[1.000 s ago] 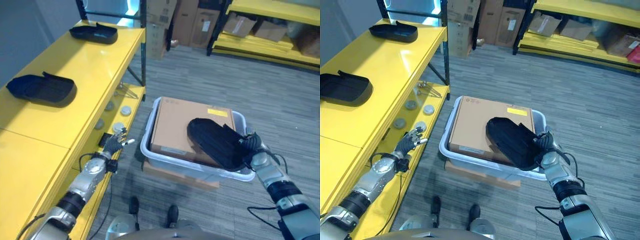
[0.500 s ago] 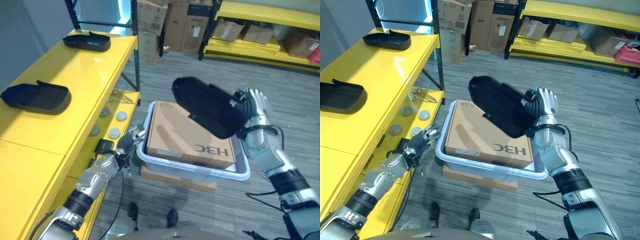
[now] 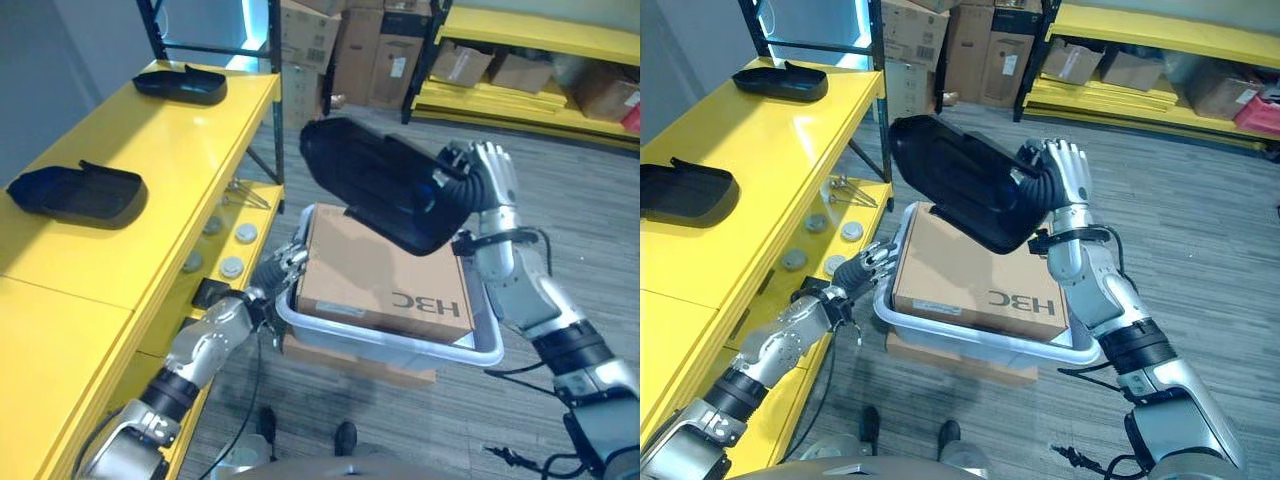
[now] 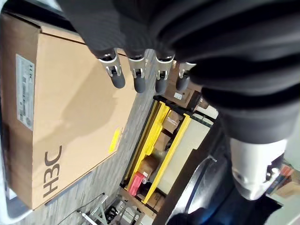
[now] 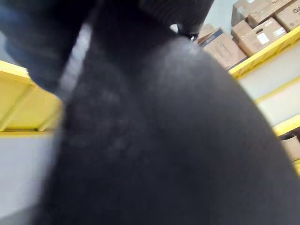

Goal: Move parts from the plastic box to the shelf.

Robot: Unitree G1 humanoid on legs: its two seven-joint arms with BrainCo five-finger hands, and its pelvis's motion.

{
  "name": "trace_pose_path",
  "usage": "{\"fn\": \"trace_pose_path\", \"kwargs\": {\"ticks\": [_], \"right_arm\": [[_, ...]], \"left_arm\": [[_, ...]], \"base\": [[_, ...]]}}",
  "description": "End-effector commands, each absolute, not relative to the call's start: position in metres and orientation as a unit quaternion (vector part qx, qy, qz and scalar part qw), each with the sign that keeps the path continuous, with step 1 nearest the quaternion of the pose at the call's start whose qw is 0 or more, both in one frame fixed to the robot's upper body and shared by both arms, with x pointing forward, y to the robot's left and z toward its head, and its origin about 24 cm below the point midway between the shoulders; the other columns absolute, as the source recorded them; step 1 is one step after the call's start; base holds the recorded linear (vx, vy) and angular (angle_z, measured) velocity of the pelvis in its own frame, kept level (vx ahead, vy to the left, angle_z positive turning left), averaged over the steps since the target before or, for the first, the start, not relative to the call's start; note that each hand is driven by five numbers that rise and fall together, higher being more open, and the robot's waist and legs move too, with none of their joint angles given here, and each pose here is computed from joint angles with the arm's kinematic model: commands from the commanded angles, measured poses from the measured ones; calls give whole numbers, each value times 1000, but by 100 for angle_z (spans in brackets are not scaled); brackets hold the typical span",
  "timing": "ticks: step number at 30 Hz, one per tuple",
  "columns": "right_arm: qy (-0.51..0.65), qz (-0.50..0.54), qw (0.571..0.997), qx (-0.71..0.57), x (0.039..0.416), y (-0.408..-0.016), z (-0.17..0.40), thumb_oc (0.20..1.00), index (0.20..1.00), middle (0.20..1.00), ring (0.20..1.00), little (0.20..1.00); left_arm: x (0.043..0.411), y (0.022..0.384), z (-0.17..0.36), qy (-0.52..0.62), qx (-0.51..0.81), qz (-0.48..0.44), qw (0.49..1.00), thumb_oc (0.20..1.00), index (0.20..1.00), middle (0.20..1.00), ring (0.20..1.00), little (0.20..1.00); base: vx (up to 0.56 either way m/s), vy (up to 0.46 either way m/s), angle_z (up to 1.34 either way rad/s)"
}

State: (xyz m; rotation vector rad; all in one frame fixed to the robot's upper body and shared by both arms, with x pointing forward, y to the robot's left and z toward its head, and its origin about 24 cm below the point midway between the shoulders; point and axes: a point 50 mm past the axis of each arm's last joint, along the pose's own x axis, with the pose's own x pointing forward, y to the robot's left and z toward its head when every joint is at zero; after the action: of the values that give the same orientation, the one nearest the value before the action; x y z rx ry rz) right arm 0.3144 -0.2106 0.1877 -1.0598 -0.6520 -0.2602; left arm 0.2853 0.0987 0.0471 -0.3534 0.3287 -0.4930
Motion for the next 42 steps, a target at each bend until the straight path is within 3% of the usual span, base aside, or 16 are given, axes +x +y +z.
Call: {"fn": "trace_pose_path", "kwargs": {"ticks": [1,13,20,21,22,23,34,42], "right_arm": [[-401,-118,786,-454,317,-189,228,200,200,200,200,200],[-429,-9,808,-404,314,-133,216,200,200,200,200,200],[-392,59,842,-365,306,-107,180,200,200,200,200,200],[-386,69,851,-349,304,-103,173,200,200,200,200,200],[-386,72,853,-345,302,-101,171,200,200,200,200,200],[-389,77,855,-335,300,-98,169,200,200,200,200,200],[-401,124,863,-281,287,-71,170,200,200,200,200,200],[-372,172,875,-257,282,-64,159,200,200,200,200,200]], "left_arm": [[294,77,68,115,-145,-279,942,1000,1000,1000,1000,1000],[305,65,76,87,-162,-255,949,1000,1000,1000,1000,1000],[312,67,117,-32,-281,-220,934,1000,1000,1000,1000,1000],[311,67,121,-51,-278,-214,935,934,934,934,934,934],[311,66,122,-53,-279,-214,935,752,752,752,752,752],[311,65,123,-54,-282,-216,933,200,200,200,200,200],[304,48,125,-64,-225,-277,932,200,200,200,200,200],[305,62,125,-98,-169,-228,954,200,200,200,200,200]], "base": [[0,0,0],[0,0,0],[0,0,0],[0,0,0],[0,0,0],[0,0,0],[0,0,0],[0,0,0]]}}
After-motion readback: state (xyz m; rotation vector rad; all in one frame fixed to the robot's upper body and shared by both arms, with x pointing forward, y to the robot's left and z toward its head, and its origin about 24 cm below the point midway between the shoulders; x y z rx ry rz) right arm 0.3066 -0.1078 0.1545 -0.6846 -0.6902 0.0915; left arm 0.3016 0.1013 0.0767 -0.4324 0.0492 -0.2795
